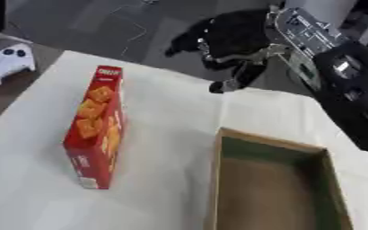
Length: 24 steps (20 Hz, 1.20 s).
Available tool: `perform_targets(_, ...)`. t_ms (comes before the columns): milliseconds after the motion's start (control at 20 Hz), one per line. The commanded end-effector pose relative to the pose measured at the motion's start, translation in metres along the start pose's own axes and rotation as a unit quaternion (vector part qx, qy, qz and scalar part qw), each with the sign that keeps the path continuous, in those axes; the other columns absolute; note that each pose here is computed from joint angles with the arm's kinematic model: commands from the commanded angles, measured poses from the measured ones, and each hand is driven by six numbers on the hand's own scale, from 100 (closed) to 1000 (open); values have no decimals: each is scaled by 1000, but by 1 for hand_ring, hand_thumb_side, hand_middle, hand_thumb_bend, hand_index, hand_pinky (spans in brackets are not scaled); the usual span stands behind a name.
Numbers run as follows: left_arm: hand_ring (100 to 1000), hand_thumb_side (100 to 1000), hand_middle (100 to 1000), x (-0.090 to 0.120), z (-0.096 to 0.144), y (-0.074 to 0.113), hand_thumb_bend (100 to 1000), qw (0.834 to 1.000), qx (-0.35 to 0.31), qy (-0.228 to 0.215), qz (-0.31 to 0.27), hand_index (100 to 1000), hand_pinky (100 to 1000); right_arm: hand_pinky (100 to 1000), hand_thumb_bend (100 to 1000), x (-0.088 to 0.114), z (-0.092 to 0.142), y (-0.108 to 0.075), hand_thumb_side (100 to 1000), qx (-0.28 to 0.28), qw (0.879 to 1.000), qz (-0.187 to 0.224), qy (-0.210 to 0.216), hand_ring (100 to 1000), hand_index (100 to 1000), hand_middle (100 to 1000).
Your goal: Pick up objects on the table and place them in the box.
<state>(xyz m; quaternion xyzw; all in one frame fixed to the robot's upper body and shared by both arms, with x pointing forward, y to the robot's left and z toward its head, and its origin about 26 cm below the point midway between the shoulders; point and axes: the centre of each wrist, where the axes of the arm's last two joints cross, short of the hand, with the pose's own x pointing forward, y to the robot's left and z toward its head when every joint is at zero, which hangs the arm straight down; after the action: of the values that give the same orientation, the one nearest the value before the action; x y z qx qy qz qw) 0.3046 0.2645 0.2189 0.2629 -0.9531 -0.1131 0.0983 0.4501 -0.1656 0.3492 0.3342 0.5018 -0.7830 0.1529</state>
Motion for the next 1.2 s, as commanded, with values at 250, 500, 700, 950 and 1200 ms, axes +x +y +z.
perform_targets(250, 737, 751, 769, 1, -6, 6, 200, 1000, 4, -6, -5, 911, 811, 857, 331, -14, 16, -21, 309, 10, 999, 39, 1, 983, 100, 1000)
perform_targets(500, 737, 752, 768, 1, -5, 6, 200, 1000, 3, -2, -6, 910, 811, 857, 321, -16, 23, -24, 403, -16, 999, 48, 6, 994, 100, 1000)
perform_targets(700, 736, 751, 765, 1, -4, 6, 201, 1000, 2, -1, -7, 908, 810, 794, 318, -16, 24, -26, 352, -21, 998, 56, 6, 930, 818, 1000)
perform_targets(950, 734, 751, 763, 0, -4, 7, 201, 1000, 2, 0, -8, 906, 809, 547, 396, -11, 26, -51, 100, -117, 987, 110, -6, 624, 251, 763)
perform_targets(1200, 733, 751, 762, 0, -3, 7, 201, 1000, 3, 1, -10, 906, 809, 482, 364, -9, 26, -51, 100, -158, 975, 158, -14, 537, 229, 612)
